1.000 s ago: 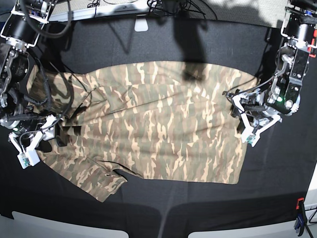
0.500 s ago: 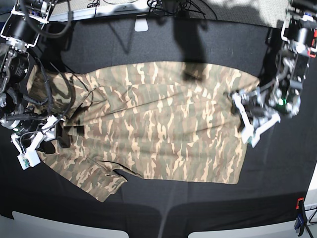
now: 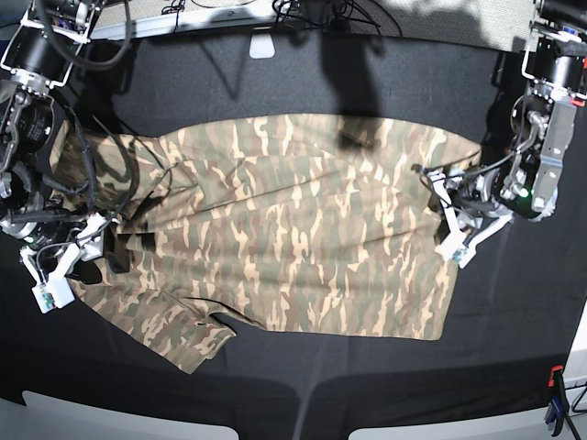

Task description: Layout the t-shirt on the table in an organized manner, then fold the t-shirt properly

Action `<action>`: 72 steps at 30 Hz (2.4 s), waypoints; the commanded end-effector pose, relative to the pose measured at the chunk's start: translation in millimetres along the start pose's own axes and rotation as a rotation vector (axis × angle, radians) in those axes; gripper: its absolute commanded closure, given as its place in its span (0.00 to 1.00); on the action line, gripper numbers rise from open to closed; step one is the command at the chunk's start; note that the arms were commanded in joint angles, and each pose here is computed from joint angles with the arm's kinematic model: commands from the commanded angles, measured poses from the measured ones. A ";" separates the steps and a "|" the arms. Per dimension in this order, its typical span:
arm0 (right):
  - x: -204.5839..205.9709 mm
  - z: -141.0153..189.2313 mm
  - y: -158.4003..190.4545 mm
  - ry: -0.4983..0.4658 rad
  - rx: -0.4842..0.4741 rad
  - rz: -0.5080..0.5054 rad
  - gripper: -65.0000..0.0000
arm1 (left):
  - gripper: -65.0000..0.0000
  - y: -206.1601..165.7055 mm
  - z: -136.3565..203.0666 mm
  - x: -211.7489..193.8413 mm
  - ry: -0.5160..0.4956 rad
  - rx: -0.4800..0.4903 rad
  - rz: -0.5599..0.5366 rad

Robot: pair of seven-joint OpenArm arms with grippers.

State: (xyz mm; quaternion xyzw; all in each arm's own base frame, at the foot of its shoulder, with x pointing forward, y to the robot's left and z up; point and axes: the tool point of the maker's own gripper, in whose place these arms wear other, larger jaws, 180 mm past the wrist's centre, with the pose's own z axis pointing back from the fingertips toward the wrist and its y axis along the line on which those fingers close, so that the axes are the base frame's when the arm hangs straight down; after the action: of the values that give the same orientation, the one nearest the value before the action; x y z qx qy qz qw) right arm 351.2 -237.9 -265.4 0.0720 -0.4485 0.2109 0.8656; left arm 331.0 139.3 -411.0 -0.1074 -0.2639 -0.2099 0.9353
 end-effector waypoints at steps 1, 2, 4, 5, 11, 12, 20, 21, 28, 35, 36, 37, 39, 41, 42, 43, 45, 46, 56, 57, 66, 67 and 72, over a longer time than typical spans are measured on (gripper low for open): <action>18.6 6.5 -6.1 -0.053 -0.016 0.023 0.53 | 0.91 7.0 7.4 18.0 -0.047 0.016 -0.012; 18.5 6.5 -6.1 -0.053 -0.016 0.023 0.53 | 0.80 6.8 7.3 17.8 -0.047 0.015 -0.012; 17.4 6.5 -6.1 -0.046 -0.016 0.023 0.53 | 0.58 6.9 7.3 17.4 -0.045 0.015 -0.012; 17.4 6.5 -6.1 -0.046 -0.016 0.023 0.53 | 0.48 7.5 7.3 17.6 -0.046 0.018 -0.008; 17.2 6.5 -6.1 -0.045 -0.016 0.023 0.53 | 0.34 15.9 8.3 28.0 -0.104 0.065 0.000; 17.1 6.5 -6.1 -0.045 -0.016 0.023 0.53 | 0.34 15.8 8.3 28.2 -0.105 0.065 0.005; 16.8 6.4 -6.0 -0.043 -0.016 0.023 0.53 | 0.34 -11.0 7.7 21.5 -0.072 -0.085 0.036; 16.8 6.4 -6.0 -0.043 -0.016 0.023 0.53 | 0.34 -11.2 7.8 21.8 -0.073 -0.086 0.035; 16.9 6.4 -6.0 -0.043 -0.016 0.023 0.53 | 0.44 -11.0 7.8 22.0 -0.074 -0.085 0.034; 16.8 6.4 -6.0 -0.043 -0.016 0.023 0.53 | 0.73 -3.7 7.9 28.7 -0.112 -0.043 0.006; 16.8 6.4 -6.0 -0.043 -0.016 0.023 0.53 | 0.82 -2.2 7.9 28.6 -0.111 -0.035 0.000; 16.8 6.4 -6.0 -0.043 -0.016 0.023 0.53 | 0.91 -1.4 7.9 28.3 -0.109 -0.031 -0.003; 16.8 6.4 -6.0 -0.043 -0.016 0.023 0.53 | 1.00 0.3 7.7 27.1 -0.103 -0.020 -0.011; 16.4 6.4 -6.0 -0.041 -0.016 0.023 0.53 | 1.00 -0.2 8.1 21.8 -0.070 -0.018 -0.017; 15.3 6.3 -6.0 -0.035 -0.016 0.023 0.53 | 1.00 -1.9 9.5 20.0 -0.053 -0.020 -0.024; 13.6 6.3 -6.1 -0.025 -0.016 0.023 0.53 | 1.00 -5.5 11.6 19.1 -0.044 -0.028 -0.041; 12.1 6.2 -5.8 -0.020 -0.015 0.022 0.53 | 1.00 -17.3 18.9 22.9 -0.068 -0.051 -0.093; 13.0 6.3 -5.4 -0.030 -0.014 0.021 0.53 | 1.00 -24.3 24.0 25.0 -0.088 -0.060 -0.115; 5.5 3.4 3.4 -0.041 0.005 0.001 0.53 | 1.00 -53.5 74.4 -17.8 -0.087 0.010 -0.339; 0.6 3.7 5.4 -0.030 0.008 0.000 0.53 | 1.00 -52.4 75.5 -28.9 -0.061 0.014 -0.345; -63.6 14.1 -9.3 0.220 -0.134 0.087 0.53 | 1.00 -59.0 75.9 -94.4 0.089 0.004 -0.354; -70.6 15.6 -16.1 0.255 -0.164 0.100 0.53 | 1.00 -59.1 75.9 -93.5 0.086 0.004 -0.354; -93.8 16.8 -22.0 0.339 -0.132 0.064 0.53 | 1.00 -58.6 75.9 -92.4 0.083 0.005 -0.356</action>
State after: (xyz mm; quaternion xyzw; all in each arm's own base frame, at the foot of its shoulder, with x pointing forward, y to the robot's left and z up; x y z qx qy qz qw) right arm 292.7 -286.0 -342.4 -0.0237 -0.2956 0.2127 0.9310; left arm 193.0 140.3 -399.4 -0.0534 -0.2276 -0.3712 0.8986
